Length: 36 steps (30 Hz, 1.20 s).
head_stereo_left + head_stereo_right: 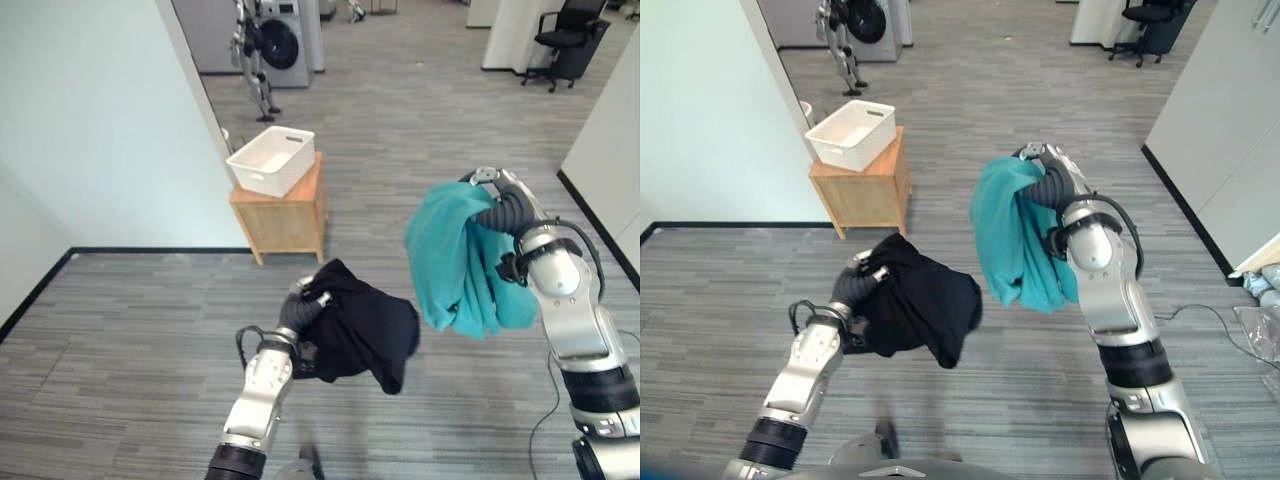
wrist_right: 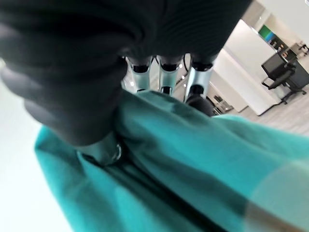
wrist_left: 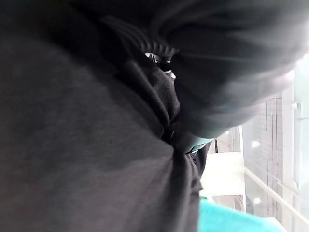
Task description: Pick up bed clothes into laundry basket.
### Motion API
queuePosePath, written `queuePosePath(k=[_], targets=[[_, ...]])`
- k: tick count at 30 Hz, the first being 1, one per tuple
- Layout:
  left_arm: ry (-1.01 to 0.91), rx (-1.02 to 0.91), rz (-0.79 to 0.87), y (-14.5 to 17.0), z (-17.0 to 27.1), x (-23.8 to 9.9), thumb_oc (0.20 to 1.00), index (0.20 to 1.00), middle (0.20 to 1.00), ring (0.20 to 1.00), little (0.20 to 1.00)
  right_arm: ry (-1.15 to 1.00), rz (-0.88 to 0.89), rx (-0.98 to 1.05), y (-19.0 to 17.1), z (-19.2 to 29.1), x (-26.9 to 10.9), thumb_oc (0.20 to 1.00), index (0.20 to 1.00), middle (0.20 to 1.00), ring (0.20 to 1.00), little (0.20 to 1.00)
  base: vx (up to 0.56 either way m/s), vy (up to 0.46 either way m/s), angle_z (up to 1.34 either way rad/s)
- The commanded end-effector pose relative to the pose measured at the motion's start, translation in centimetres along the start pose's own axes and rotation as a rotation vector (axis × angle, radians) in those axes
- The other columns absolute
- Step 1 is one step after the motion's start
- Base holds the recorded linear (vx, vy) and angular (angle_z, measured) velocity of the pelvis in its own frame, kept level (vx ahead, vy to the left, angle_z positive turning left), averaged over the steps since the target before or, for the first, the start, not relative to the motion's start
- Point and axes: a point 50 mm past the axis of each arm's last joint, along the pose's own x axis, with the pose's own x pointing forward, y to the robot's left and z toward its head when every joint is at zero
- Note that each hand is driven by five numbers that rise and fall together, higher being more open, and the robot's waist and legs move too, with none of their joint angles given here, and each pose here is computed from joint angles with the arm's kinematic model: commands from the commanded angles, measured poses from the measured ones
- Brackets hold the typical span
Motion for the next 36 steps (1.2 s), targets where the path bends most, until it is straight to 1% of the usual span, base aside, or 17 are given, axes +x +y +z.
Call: queuePosePath(k=[1,2,4,6,7,9,11,12,13,15,17,18,21,24,28,32,36], targets=[[-0.253,0.051,0.008,0.8,7.4,2.5,0.200,0.200,0.200,0.200,0.200,-0.002,-0.206,-0.106,-5.5,0.4,-0.6,0.200,0.200,0.200,0.200,0.200,0.60,0.148,0.47],[-0.290,0.082,-0.011,0.9,9.1,3.1,0.200,0.200,0.200,0.200,0.200,0.014,-0.198,-0.116,-5.8,0.2,-1.1,0.200,0.200,0.200,0.200,0.200,0.84,0.229,0.29],[-0.322,0.124,0.016,1.8,11.3,4.2,0.200,0.200,0.200,0.200,0.200,0.060,-0.218,-0.114,-6.7,-0.3,-1.5,0.200,0.200,0.200,0.200,0.200,0.51,0.153,0.24],[-0.333,0.127,0.027,2.1,12.1,4.6,0.200,0.200,0.200,0.200,0.200,0.082,-0.223,-0.117,-6.9,-0.6,-1.5,0.200,0.200,0.200,0.200,0.200,0.29,0.023,1.06],[-0.351,0.139,0.069,3.2,13.6,5.6,0.200,0.200,0.200,0.200,0.200,0.078,-0.223,-0.139,-7.9,0.1,-1.2,0.200,0.200,0.200,0.200,0.200,0.40,-0.090,1.04],[-0.342,0.158,0.112,4.3,14.6,6.6,0.200,0.200,0.200,0.200,0.200,0.057,-0.226,-0.152,-9.0,1.0,-1.4,0.200,0.200,0.200,0.200,0.200,0.64,-0.253,0.87],[-0.342,0.158,0.113,4.3,14.6,6.6,0.200,0.200,0.200,0.200,0.200,0.057,-0.226,-0.152,-9.0,1.0,-1.4,0.200,0.200,0.200,0.200,0.200,0.42,-0.221,1.05],[-0.306,0.144,0.150,4.7,14.9,8.0,0.200,0.200,0.200,0.200,0.200,0.022,-0.242,-0.160,-9.3,2.3,-0.3,0.200,0.200,0.200,0.200,0.200,0.48,-0.259,0.83],[-0.308,0.143,0.152,4.7,15.0,8.0,0.200,0.200,0.200,0.200,0.200,0.020,-0.243,-0.160,-9.4,2.4,-0.2,0.200,0.200,0.200,0.200,0.200,0.87,-0.421,1.49],[-0.297,0.158,0.164,5.1,14.9,8.0,0.200,0.200,0.200,0.200,0.200,0.029,-0.257,-0.204,-10.6,3.3,0.2,0.200,0.200,0.200,0.200,0.200,0.60,-0.312,1.33],[-0.301,0.126,0.170,5.0,14.9,8.0,0.200,0.200,0.200,0.200,0.200,0.038,-0.266,-0.195,-10.8,3.3,0.4,0.200,0.200,0.200,0.200,0.200,0.22,-0.164,0.64],[-0.271,0.086,0.180,4.8,13.9,8.0,0.200,0.200,0.200,0.200,0.200,0.062,-0.273,-0.218,-11.1,2.9,0.7,0.200,0.200,0.200,0.200,0.200,0.14,-0.043,0.65],[-0.244,0.088,0.164,4.7,12.9,7.9,0.200,0.200,0.200,0.200,0.200,0.035,-0.264,-0.244,-11.5,3.6,0.9,0.200,0.200,0.200,0.200,0.200,0.27,0.059,0.96],[-0.220,0.101,0.160,5.2,10.9,6.6,0.200,0.200,0.200,0.200,0.200,-0.002,-0.260,-0.257,-11.8,4.7,1.1,0.200,0.200,0.200,0.200,0.200,0.42,0.205,-0.19],[-0.224,0.096,0.172,5.5,9.9,5.4,0.200,0.200,0.200,0.200,0.200,-0.033,-0.275,-0.245,-12.1,5.0,1.2,0.200,0.200,0.200,0.200,0.200,0.43,0.283,-0.25],[-0.217,0.100,0.213,6.6,8.3,3.2,0.200,0.200,0.200,0.200,0.200,-0.087,-0.288,-0.213,-11.2,5.7,0.5,0.200,0.200,0.200,0.200,0.200,0.45,0.418,-0.97],[-0.192,0.078,0.187,7.0,7.2,3.0,0.200,0.200,0.200,0.200,0.200,-0.093,-0.271,-0.196,-8.9,5.2,1.1,0.200,0.200,0.200,0.200,0.200,0.21,0.389,-0.92]])
